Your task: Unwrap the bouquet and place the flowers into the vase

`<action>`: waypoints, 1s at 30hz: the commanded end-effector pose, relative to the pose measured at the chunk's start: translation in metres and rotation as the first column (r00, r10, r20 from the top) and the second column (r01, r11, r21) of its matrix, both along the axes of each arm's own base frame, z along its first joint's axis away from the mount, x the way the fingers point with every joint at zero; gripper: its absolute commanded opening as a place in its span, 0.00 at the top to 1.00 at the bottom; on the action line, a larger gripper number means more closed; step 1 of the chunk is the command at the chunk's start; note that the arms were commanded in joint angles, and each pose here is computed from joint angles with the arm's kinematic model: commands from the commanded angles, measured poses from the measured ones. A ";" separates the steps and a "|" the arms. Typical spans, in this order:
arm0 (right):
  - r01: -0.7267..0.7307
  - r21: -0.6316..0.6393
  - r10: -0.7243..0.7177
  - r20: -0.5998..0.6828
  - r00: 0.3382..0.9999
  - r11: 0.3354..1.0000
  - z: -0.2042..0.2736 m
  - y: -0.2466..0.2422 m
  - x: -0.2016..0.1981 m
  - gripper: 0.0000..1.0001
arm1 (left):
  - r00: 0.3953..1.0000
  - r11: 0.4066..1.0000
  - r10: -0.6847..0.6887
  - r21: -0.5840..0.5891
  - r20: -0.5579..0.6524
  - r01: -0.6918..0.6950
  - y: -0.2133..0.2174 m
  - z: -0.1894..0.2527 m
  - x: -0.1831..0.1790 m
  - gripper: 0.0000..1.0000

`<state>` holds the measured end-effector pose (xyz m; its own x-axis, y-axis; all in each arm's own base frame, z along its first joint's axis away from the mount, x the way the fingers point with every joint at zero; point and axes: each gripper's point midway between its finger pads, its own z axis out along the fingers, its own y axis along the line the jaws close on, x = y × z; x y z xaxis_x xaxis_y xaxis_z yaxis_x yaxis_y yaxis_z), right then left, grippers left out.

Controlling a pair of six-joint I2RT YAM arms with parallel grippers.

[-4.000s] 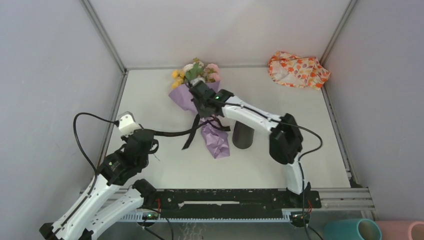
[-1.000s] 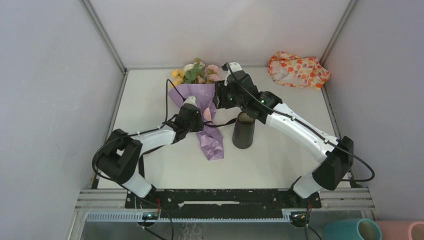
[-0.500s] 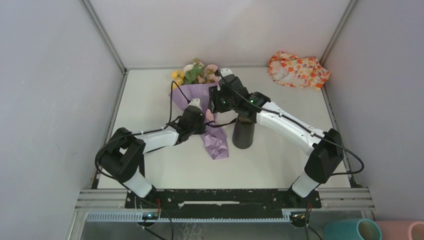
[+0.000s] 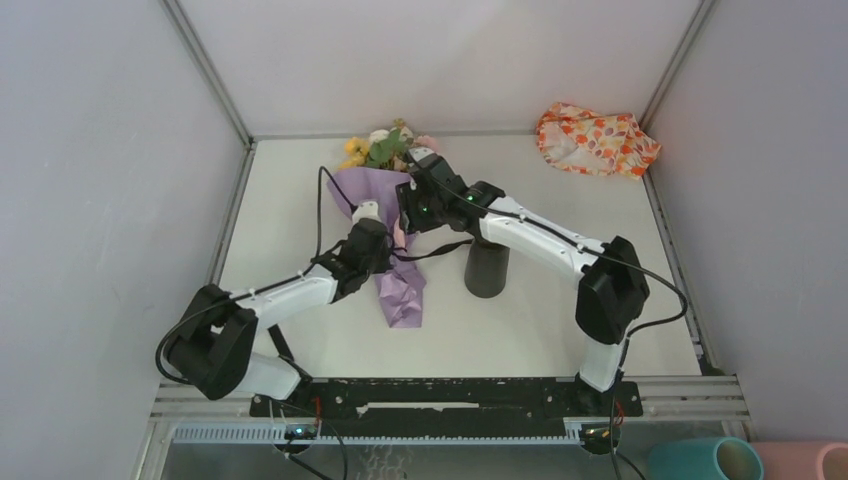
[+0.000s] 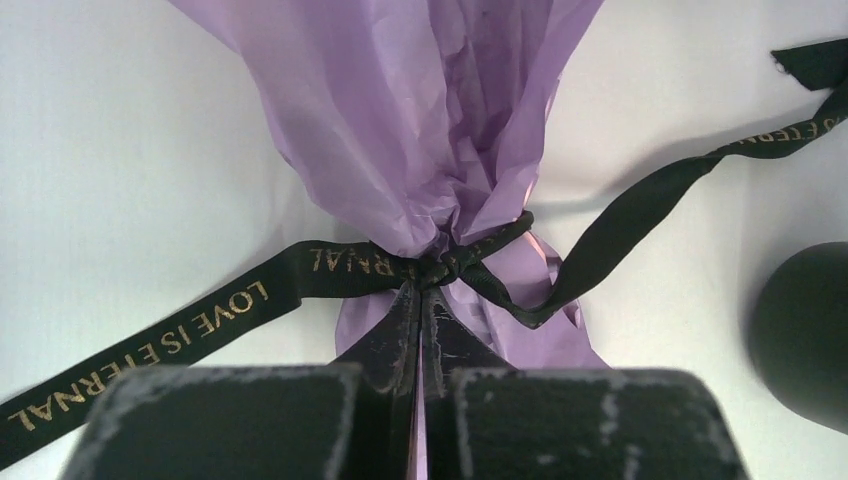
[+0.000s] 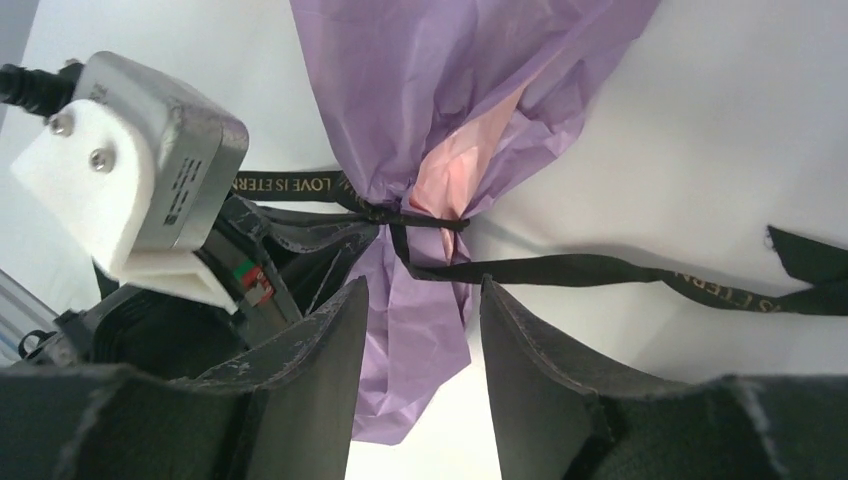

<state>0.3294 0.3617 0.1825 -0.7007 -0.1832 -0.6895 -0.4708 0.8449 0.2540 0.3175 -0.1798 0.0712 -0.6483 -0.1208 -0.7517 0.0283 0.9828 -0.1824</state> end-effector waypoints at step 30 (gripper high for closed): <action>-0.109 0.012 0.109 -0.163 0.981 0.994 -0.106 0.066 0.008 0.53 | 0.998 0.998 0.066 0.006 -0.010 -0.066 0.022 -0.006 -0.008 1.00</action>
